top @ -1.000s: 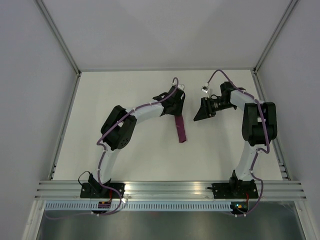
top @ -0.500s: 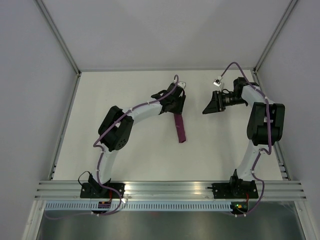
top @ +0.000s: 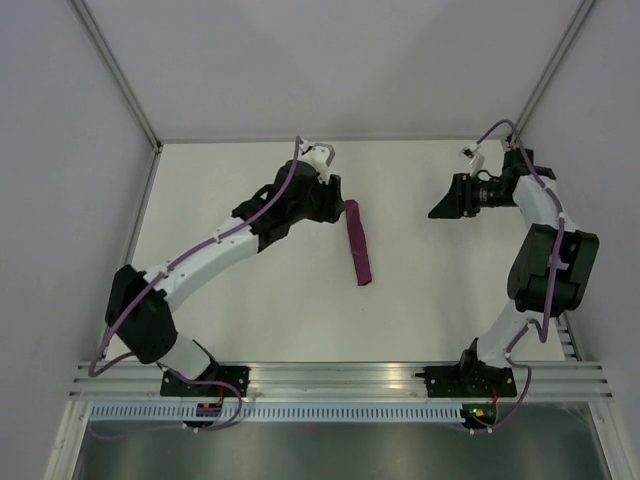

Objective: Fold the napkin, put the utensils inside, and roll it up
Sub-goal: Reset both arms

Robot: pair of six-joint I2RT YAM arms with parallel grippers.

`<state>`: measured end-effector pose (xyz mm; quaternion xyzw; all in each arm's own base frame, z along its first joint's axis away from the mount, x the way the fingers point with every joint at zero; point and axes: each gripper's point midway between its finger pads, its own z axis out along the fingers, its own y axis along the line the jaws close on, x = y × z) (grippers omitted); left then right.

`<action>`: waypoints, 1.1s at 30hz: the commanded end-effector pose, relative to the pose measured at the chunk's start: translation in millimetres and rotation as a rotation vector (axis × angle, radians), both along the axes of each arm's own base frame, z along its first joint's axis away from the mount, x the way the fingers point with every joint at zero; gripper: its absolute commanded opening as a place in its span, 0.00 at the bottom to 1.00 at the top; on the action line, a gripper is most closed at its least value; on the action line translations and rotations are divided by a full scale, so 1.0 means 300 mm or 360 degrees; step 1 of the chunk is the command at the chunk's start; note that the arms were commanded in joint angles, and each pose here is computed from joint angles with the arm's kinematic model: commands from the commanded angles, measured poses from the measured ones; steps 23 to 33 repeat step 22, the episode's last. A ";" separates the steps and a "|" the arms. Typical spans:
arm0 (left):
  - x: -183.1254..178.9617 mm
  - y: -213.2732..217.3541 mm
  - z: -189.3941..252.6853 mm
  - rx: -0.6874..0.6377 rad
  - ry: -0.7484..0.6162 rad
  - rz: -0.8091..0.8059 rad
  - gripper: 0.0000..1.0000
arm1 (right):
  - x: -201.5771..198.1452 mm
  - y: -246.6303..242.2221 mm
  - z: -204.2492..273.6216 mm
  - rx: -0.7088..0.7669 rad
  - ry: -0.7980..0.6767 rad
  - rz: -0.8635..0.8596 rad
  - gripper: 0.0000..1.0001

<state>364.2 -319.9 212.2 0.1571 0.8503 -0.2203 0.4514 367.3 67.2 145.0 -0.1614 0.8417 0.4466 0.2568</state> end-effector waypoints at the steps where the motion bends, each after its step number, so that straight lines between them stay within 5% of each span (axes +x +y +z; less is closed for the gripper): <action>1: -0.070 0.120 0.129 -0.0101 -0.0146 0.0041 0.57 | 0.031 -0.094 0.130 -0.0167 -0.0241 -0.0225 0.64; 14: -0.307 0.405 0.102 -0.0122 -0.0204 0.0158 0.63 | -0.097 -0.246 0.212 -0.0514 -0.0488 -0.0526 0.69; 33: -0.319 0.429 0.111 -0.0103 -0.0234 0.0155 0.64 | -0.078 -0.328 0.227 -0.0521 -0.0547 -0.0676 0.76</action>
